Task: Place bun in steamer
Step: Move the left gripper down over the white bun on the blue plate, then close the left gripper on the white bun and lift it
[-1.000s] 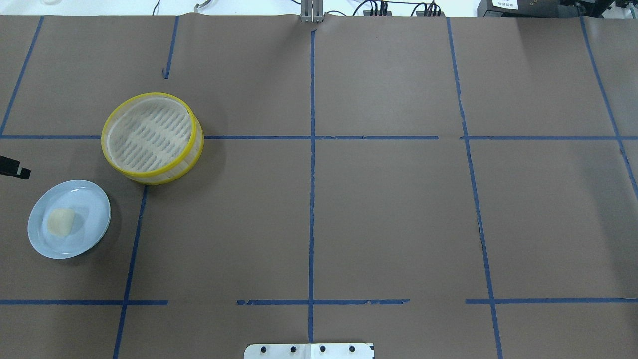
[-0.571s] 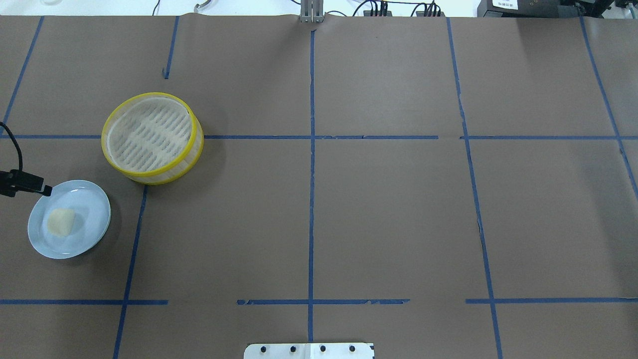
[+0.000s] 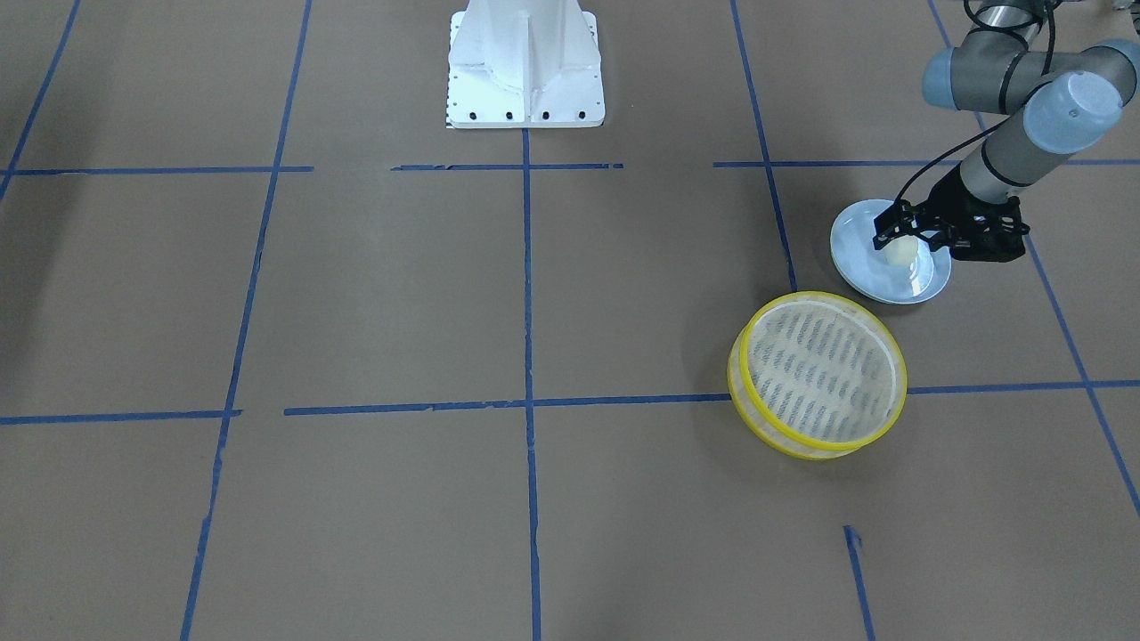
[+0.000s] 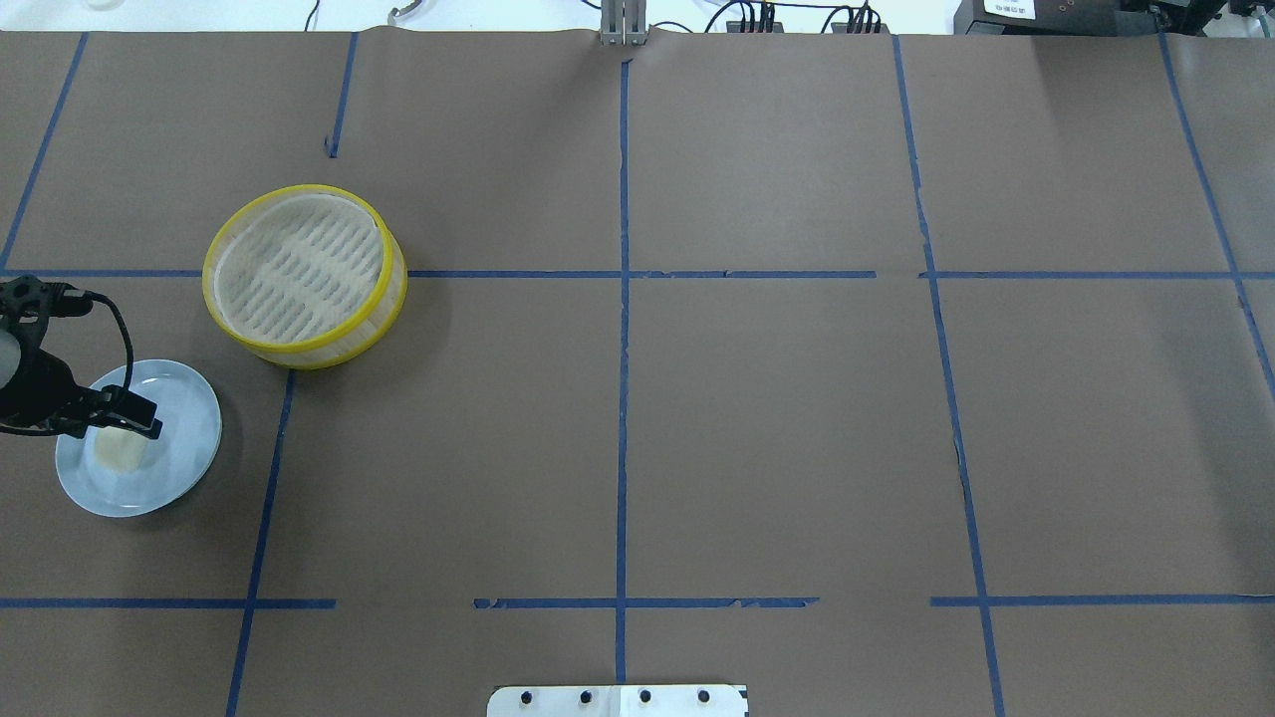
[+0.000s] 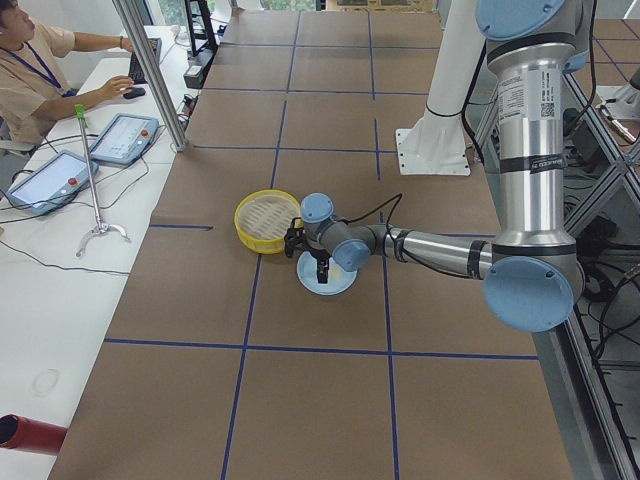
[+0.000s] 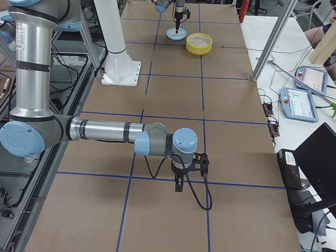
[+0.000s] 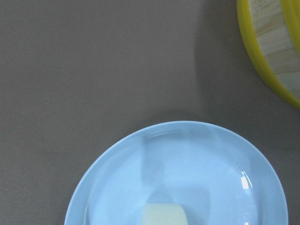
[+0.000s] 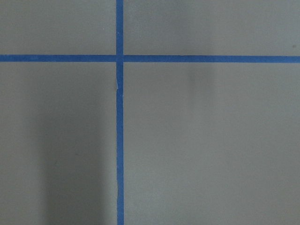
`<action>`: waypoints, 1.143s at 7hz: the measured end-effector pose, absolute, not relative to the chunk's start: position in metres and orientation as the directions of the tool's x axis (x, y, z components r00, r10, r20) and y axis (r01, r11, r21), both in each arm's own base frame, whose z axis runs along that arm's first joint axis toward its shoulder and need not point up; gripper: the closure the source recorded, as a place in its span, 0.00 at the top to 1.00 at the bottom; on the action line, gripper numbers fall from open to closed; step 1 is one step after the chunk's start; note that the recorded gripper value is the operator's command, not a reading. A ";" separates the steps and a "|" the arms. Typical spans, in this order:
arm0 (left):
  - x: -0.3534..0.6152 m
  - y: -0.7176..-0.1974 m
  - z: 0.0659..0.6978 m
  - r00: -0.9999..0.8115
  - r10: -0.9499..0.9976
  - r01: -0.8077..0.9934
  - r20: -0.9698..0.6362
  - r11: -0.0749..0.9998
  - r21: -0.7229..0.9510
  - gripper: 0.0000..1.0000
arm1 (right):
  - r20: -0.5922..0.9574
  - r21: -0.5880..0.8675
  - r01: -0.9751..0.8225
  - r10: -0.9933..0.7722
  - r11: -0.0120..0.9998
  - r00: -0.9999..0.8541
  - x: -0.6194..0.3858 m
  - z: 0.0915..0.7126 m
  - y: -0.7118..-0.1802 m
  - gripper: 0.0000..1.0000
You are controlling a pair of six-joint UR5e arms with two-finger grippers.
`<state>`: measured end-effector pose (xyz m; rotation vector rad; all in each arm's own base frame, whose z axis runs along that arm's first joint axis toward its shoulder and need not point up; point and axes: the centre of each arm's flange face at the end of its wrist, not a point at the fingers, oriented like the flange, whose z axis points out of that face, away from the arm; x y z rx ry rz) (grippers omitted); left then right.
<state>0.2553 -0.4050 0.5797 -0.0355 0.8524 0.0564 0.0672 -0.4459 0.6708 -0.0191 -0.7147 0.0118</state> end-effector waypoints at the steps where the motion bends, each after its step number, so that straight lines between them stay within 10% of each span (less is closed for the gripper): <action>1: 0.259 -0.403 0.582 0.667 0.042 -0.066 -0.744 0.998 -0.004 0.86 | 0.655 -0.022 -0.004 0.017 1.000 0.755 0.067 0.671 -0.446 1.00; 8: 0.265 -0.398 0.589 0.681 0.059 -0.081 -0.730 0.997 0.004 0.44 | 0.655 -0.022 -0.004 0.017 1.000 0.755 0.067 0.671 -0.446 1.00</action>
